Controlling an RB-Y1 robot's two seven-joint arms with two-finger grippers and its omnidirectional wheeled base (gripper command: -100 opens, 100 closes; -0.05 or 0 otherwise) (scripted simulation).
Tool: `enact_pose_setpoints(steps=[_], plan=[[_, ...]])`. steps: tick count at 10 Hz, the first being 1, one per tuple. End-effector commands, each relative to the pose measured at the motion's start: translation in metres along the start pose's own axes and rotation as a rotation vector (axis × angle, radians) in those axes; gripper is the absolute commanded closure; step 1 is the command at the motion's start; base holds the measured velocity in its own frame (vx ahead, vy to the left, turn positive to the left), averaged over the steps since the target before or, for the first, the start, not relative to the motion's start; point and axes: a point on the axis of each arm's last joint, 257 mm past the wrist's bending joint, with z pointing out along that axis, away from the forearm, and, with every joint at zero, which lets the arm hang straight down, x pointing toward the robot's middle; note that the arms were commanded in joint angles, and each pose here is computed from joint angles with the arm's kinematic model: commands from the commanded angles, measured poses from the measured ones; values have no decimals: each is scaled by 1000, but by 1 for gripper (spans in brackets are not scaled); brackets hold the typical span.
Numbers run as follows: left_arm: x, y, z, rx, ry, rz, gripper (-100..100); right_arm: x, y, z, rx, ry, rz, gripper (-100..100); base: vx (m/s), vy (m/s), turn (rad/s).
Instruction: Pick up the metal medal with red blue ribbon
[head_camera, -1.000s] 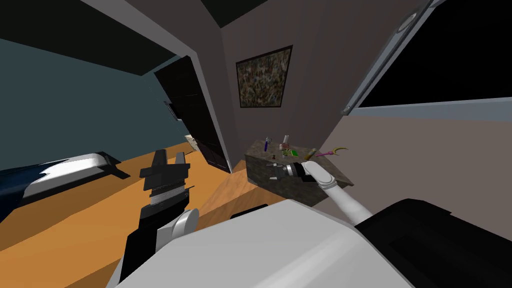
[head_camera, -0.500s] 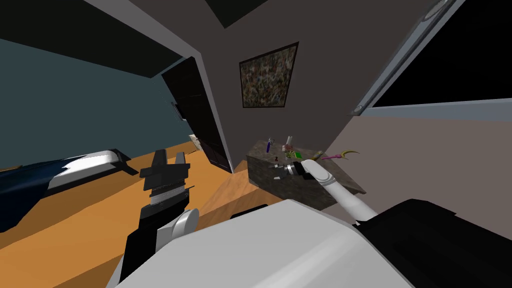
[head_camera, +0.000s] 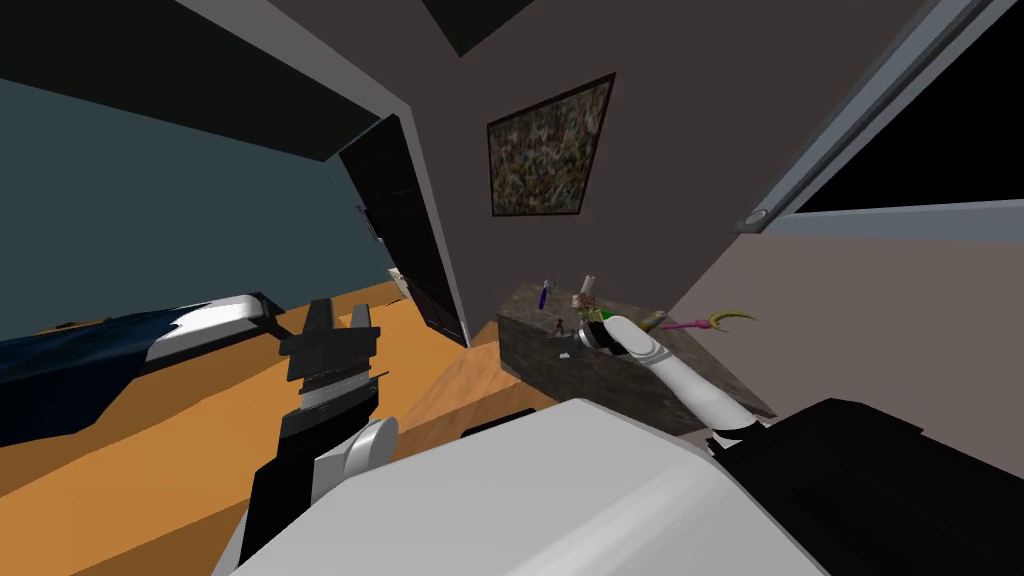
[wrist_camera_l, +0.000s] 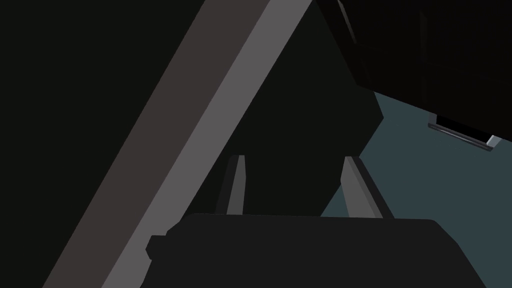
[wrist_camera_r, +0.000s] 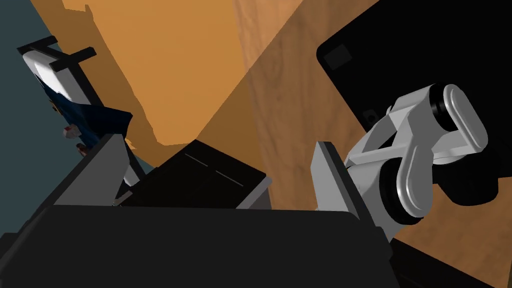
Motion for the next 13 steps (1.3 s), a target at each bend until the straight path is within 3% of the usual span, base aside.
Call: enact_pose_setpoints(steps=[1, 2, 5, 7, 8, 9, 10, 13], plan=[[0, 0, 0, 0, 0, 0, 0, 12, 14, -2, -45, 31, -25, -100, 78, -19, 66], [0, 0, 0, 0, 0, 0, 0, 25, 28, -6, -103, 57, -55, -100, 89, -16, 91], [0, 0, 0, 0, 0, 0, 0, 43, 46, -12, -175, 97, -87, -100, 81, -26, 79], [0, 0, 0, 0, 0, 0, 0, 64, 74, -24, -285, 127, -126, -100, 116, -51, 121], [0, 0, 0, 0, 0, 0, 0, 68, 77, -26, -297, 140, -132, -100, 103, -39, 74], [0, 0, 0, 0, 0, 0, 0, 76, 90, -32, -351, 149, -149, -100, 106, -16, 91], [0, 0, 0, 0, 0, 0, 0, 77, 91, -33, -355, 154, -150, -100, 86, -15, 48], [0, 0, 0, 0, 0, 0, 0, 96, 128, -54, -510, 166, -185, -100, 136, -28, 112]])
